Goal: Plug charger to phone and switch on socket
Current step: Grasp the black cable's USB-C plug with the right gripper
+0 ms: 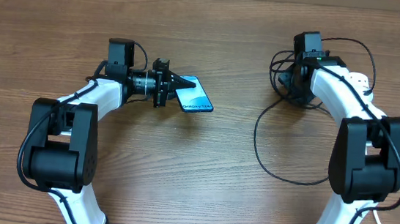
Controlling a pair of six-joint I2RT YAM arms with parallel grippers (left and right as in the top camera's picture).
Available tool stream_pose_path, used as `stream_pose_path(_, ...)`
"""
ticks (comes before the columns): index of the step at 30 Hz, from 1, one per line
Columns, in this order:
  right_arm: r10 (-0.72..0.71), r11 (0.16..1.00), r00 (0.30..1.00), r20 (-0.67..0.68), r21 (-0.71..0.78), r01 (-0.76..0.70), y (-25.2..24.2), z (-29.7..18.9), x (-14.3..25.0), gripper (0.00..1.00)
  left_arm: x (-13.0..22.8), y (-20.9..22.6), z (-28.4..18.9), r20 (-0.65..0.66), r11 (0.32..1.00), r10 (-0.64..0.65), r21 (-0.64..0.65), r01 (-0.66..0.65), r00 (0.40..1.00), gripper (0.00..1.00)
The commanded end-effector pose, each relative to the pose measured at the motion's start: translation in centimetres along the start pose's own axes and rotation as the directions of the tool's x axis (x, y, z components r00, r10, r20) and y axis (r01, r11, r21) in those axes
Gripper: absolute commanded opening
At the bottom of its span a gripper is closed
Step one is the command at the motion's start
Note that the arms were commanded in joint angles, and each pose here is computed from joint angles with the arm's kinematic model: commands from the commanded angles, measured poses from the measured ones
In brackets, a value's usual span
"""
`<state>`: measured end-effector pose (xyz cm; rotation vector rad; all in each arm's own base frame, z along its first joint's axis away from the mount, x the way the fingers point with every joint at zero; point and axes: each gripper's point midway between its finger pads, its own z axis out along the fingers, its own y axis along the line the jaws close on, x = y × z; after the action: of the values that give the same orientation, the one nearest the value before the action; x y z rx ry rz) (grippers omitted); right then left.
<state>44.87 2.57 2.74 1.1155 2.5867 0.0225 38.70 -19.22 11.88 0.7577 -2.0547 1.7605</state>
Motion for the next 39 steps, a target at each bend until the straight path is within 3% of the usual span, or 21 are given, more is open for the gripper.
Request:
stream_pose_path(1,0.001,1.0,1.0,0.018,0.013,-0.001,0.4,0.9,-0.6,0.48,1.0,-0.7,0.0,-0.049,1.0,0.007,0.014,-0.006,0.999,0.04)
stream_pose_path(9,-0.01,0.997,0.999,0.049,0.078,0.007,-0.6,2.6,-0.7,0.42,1.0,-0.6,0.0,-0.05,1.0,0.007,0.014,-0.006,0.999,0.04)
stream_pose_path(15,-0.017,0.996,1.0,-0.007,0.089,0.018,-0.9,3.3,0.6,0.26,1.0,-0.7,0.0,-0.048,1.0,0.006,0.014,-0.006,0.999,0.04)
stream_pose_path(20,-0.022,0.994,0.994,-0.105,0.105,0.033,-1.5,3.1,2.7,0.22,1.1,-0.7,0.0,-0.055,1.0,0.006,0.016,-0.006,0.998,0.04)
stream_pose_path(31,-0.023,0.996,0.998,-0.059,0.084,0.028,-0.9,3.2,1.7,0.04,1.1,-0.7,0.0,-0.055,1.0,0.016,0.017,-0.015,0.998,0.04)
stream_pose_path(35,-0.113,0.991,0.993,-0.035,0.072,0.115,-0.6,3.0,0.9,0.04,0.9,-0.7,0.0,-0.044,1.0,0.026,0.015,-0.025,0.999,0.04)
stream_pose_path(39,-0.234,0.971,0.972,-0.017,0.04,0.234,0.6,0.1,-0.4,0.04,1.2,-1.7,-0.1,-0.067,0.991,0.129,0.045,-0.126,0.989,0.04)
